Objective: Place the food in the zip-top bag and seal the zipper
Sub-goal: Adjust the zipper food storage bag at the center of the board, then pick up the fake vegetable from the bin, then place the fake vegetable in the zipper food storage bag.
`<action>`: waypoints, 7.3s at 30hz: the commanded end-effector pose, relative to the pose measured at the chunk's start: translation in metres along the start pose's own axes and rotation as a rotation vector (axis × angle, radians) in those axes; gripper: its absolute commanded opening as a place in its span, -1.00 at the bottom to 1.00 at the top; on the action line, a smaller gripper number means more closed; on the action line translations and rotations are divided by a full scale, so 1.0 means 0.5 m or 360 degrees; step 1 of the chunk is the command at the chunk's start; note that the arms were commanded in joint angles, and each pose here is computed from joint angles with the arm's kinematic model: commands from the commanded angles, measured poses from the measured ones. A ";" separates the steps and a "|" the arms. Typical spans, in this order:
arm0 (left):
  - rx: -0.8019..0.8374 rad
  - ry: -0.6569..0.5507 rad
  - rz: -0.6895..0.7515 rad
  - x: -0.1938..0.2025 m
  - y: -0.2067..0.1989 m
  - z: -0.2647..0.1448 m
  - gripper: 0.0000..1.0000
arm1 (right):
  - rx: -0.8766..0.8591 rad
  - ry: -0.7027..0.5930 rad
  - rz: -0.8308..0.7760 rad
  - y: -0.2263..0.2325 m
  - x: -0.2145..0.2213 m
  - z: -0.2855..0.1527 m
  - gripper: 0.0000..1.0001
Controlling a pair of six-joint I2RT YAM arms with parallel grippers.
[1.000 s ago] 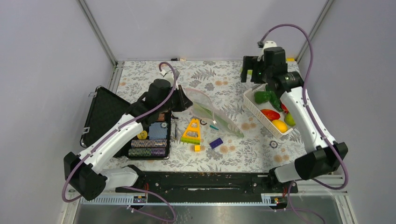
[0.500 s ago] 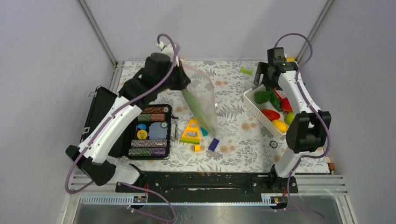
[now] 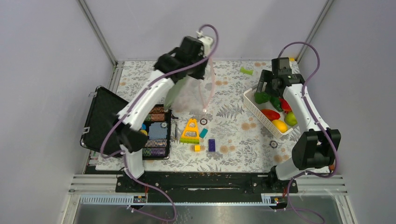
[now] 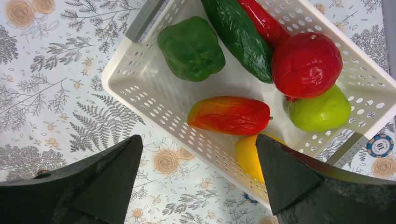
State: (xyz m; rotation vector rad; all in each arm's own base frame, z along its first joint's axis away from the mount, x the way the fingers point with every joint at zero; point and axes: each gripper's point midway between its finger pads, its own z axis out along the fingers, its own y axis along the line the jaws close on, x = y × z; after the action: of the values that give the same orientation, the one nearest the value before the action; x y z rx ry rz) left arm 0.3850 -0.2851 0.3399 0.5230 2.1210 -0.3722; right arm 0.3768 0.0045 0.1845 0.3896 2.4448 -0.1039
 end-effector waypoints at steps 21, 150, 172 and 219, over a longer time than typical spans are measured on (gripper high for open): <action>-0.0164 0.0012 0.0513 0.001 -0.029 0.058 -1.00 | -0.0046 0.0025 0.0576 0.033 -0.033 0.164 0.99; -0.0029 -0.0090 0.0141 0.033 -0.016 -0.014 -1.00 | -0.1707 -0.0855 0.0369 0.477 0.105 -0.316 -0.90; 0.0007 -0.0090 0.0116 0.031 -0.026 -0.002 -1.00 | -0.1958 -0.0838 0.0447 0.489 0.115 -0.363 -0.95; 0.0149 -0.0134 0.0048 0.027 -0.086 -0.038 -1.00 | -0.1355 -0.0921 0.0556 0.528 0.056 -0.297 -0.85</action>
State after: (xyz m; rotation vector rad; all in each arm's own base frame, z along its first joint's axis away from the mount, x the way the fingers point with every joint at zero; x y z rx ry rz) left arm 0.3492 -0.3099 0.2991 0.6408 2.1270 -0.3862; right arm 0.3298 0.2953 0.2637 0.2098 1.6740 0.9046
